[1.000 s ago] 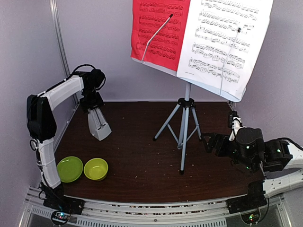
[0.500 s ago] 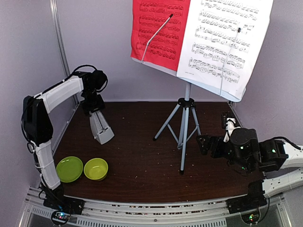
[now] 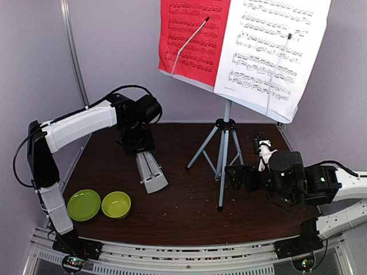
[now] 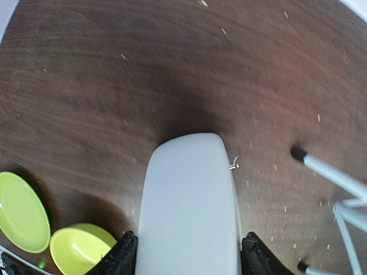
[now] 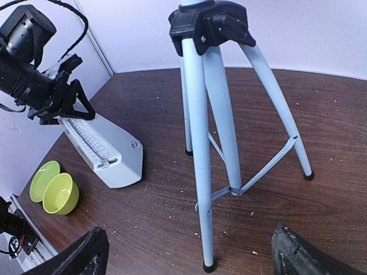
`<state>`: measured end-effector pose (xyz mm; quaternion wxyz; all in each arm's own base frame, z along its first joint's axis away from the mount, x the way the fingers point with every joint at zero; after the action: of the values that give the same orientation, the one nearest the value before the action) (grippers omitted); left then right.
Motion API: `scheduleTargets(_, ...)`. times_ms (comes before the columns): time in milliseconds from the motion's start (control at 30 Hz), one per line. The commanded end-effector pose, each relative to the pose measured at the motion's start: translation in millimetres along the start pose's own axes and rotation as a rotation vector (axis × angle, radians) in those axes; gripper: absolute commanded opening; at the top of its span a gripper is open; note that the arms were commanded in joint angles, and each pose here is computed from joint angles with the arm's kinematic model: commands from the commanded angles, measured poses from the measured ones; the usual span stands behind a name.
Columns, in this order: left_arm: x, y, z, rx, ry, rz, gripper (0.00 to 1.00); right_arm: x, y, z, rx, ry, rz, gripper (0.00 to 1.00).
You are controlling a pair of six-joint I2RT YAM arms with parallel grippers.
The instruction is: Set up the instrument practice props
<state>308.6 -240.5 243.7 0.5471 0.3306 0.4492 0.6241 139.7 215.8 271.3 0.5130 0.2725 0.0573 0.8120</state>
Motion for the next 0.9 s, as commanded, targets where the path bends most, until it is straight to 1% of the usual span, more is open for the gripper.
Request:
scheduleTargets(0,-13,25,-26,-0.008,0.002,-0.078,0.32,11,0,8,-0.004,0.014,0.042,1.0)
scheduleTargets(133,-31,27,-62,0.045,-0.029,-0.103,0.32,16,-2,6,0.009,0.023,0.067,1.0)
scheduleTargets(233,-37,35,-77,0.037,-0.041,-0.085,0.33,19,-6,4,0.026,0.035,0.075,1.0)
scheduleTargets(400,-50,39,-95,0.053,-0.066,-0.102,0.39,30,-13,-1,0.057,0.067,0.118,1.0)
scheduleTargets(433,-52,37,-97,0.059,-0.069,-0.101,0.45,33,-15,-2,0.062,0.081,0.125,1.0)
scheduleTargets(500,-54,33,-100,0.072,-0.078,-0.104,0.62,39,-18,-1,0.071,0.111,0.134,1.0)
scheduleTargets(533,-55,32,-100,0.07,-0.081,-0.111,0.69,43,-20,0,0.073,0.126,0.137,1.0)
scheduleTargets(633,-56,41,-94,0.02,-0.085,-0.154,0.87,53,-25,5,0.076,0.159,0.141,1.0)
scheduleTargets(700,-58,50,-87,-0.033,-0.104,-0.197,0.97,61,-27,12,0.067,0.164,0.141,1.0)
scheduleTargets(800,-57,68,-76,-0.119,-0.155,-0.266,0.98,69,-31,18,0.061,0.157,0.138,1.0)
scheduleTargets(867,-50,81,-70,-0.184,-0.185,-0.29,0.98,75,-34,20,0.063,0.142,0.14,1.0)
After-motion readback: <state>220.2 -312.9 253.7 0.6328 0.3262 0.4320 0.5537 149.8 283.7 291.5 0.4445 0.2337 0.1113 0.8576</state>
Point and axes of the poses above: each gripper's point midway between its finger pads, its own y axis back along the fingers, its own x axis along the line the jaws close on, z = x × y, the point moved 7 cm from there along y, back along the fingers, and after that the axes turned 6 degrees about -y, right-handed, at the moved point
